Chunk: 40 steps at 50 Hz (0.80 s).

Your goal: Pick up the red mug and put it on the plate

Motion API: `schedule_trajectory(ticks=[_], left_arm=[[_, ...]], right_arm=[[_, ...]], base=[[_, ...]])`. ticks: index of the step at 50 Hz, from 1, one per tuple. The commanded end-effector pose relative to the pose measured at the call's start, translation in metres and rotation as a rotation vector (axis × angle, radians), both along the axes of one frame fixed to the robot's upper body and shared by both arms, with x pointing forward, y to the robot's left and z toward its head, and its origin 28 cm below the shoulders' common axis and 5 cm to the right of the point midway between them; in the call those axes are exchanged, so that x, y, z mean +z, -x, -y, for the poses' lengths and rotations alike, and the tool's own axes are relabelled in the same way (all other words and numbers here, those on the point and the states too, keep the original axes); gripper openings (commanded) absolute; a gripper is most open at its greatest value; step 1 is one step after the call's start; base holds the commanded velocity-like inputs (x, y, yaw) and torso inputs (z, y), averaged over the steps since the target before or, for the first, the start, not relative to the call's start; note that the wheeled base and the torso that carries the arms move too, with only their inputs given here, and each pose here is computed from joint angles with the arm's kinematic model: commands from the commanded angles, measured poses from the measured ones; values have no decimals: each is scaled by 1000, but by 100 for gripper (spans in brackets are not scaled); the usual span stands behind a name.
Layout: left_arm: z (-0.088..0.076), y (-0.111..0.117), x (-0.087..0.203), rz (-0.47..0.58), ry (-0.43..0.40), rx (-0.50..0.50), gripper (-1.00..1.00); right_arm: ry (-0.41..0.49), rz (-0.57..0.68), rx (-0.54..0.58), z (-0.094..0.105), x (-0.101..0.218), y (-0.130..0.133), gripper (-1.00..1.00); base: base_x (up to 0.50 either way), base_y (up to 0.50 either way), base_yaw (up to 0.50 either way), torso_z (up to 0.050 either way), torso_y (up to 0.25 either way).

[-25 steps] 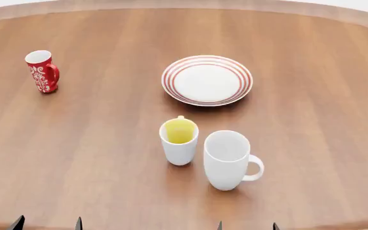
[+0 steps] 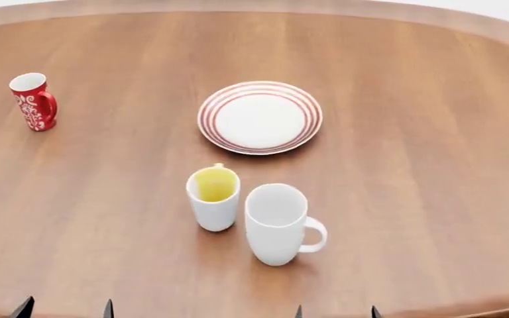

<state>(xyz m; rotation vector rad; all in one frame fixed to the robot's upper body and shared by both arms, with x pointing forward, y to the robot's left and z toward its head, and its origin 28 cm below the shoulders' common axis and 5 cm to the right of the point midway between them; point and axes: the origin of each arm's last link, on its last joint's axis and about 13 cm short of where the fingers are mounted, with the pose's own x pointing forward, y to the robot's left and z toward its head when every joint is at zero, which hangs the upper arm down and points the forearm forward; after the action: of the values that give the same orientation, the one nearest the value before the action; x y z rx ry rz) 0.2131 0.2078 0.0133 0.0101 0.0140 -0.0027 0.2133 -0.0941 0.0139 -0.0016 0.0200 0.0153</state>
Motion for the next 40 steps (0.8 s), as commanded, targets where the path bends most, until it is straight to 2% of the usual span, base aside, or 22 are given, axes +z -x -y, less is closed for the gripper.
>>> schedule_trajectory(ticks=[1,19,21,26,27,29,33,40], left_arm=[[0,-2,-3,-10,4,2,100],[-2,-2,5,-18,8,0,100],[-3,-6,40,2,-1,-26,100],[-9,-14,102,67,22,-72,100],[-12,-19,119,95,-1,-55,100],[-14,-22,133,101,13,-71,100],[-18,-29,155,134,-14,-58,100],[-19,-31,156,138,-19,-61,100]], right_arm=[[2,-14,2,0,-1,-1,100],[12,-26,-22,0,6,-3,100],[-24,-48,29,1,42,-7,100],[-54,-12,34,5,104,-20,100],[-38,22,29,6,120,-25,100],[-32,39,23,6,136,-28,100],[-31,49,28,8,162,-36,100],[-23,64,28,6,167,-36,100]], base=[[0,-500,0,0,0],[0,-10,0,0,0],[0,0,0,0,0],[0,0,0,0,0],[0,0,0,0,0],[0,0,0,0,0],[0,0,0,0,0],[0,0,0,0,0]])
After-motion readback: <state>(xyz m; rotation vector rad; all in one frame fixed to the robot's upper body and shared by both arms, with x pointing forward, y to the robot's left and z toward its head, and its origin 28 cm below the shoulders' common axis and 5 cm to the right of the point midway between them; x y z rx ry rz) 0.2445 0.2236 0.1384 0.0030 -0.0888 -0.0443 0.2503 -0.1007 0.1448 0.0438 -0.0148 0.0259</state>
